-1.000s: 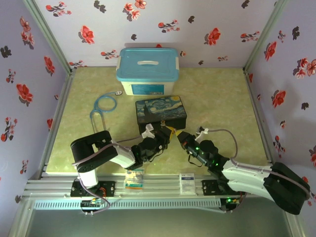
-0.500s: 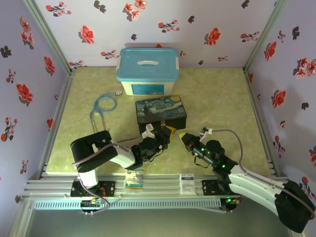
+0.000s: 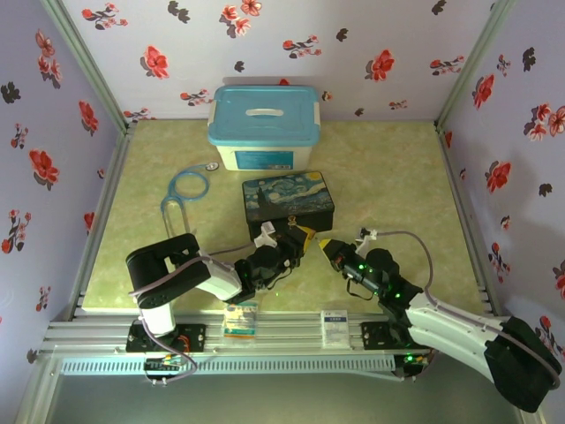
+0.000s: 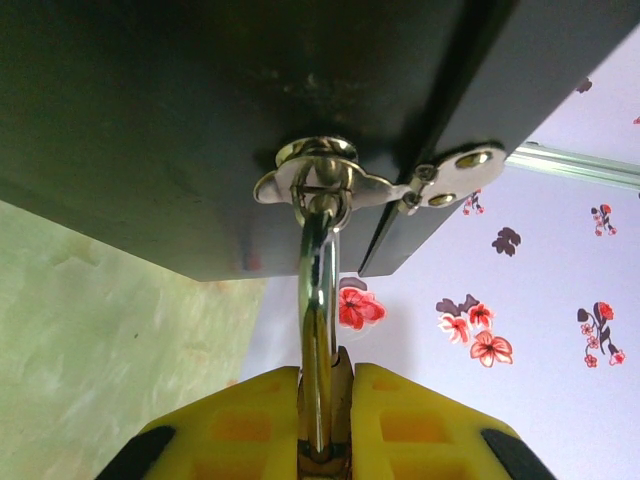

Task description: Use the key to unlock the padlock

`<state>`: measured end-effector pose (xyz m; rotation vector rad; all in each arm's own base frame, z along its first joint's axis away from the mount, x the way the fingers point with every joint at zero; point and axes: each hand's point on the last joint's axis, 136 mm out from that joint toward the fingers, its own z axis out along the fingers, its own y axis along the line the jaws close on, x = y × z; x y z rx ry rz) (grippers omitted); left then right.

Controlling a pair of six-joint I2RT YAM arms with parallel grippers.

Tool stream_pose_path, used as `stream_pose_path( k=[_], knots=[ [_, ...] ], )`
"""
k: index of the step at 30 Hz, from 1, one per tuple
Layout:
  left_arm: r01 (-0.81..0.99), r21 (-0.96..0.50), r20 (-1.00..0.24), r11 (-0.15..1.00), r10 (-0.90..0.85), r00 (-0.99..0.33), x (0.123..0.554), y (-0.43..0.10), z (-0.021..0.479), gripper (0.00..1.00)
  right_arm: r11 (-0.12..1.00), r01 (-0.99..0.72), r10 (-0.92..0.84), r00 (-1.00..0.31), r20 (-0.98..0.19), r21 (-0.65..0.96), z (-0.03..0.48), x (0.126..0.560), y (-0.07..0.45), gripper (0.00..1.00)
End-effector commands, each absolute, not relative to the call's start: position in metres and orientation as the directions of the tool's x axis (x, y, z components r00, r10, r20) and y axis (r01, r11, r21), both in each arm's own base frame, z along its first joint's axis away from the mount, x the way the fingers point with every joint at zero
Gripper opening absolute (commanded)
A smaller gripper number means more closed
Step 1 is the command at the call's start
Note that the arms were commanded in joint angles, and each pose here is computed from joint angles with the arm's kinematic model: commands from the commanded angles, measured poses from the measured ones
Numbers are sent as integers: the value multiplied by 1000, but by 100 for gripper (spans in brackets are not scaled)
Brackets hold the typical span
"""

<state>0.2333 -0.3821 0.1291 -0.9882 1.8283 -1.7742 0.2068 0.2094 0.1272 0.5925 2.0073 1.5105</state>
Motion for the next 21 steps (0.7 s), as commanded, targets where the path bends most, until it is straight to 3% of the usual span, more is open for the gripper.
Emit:
stream_pose_path(
  k=[1,21],
  knots=[
    [-173,-970,241,-168,-696,-676,236,-388,157,0,241,-32,647,-739,-186,970,143,210,211,0],
    [-176,-971,237,-160,-695,-679,235,-391,153,0,217,-47,656,-733,-181,975,147,215,214,0]
  ],
)
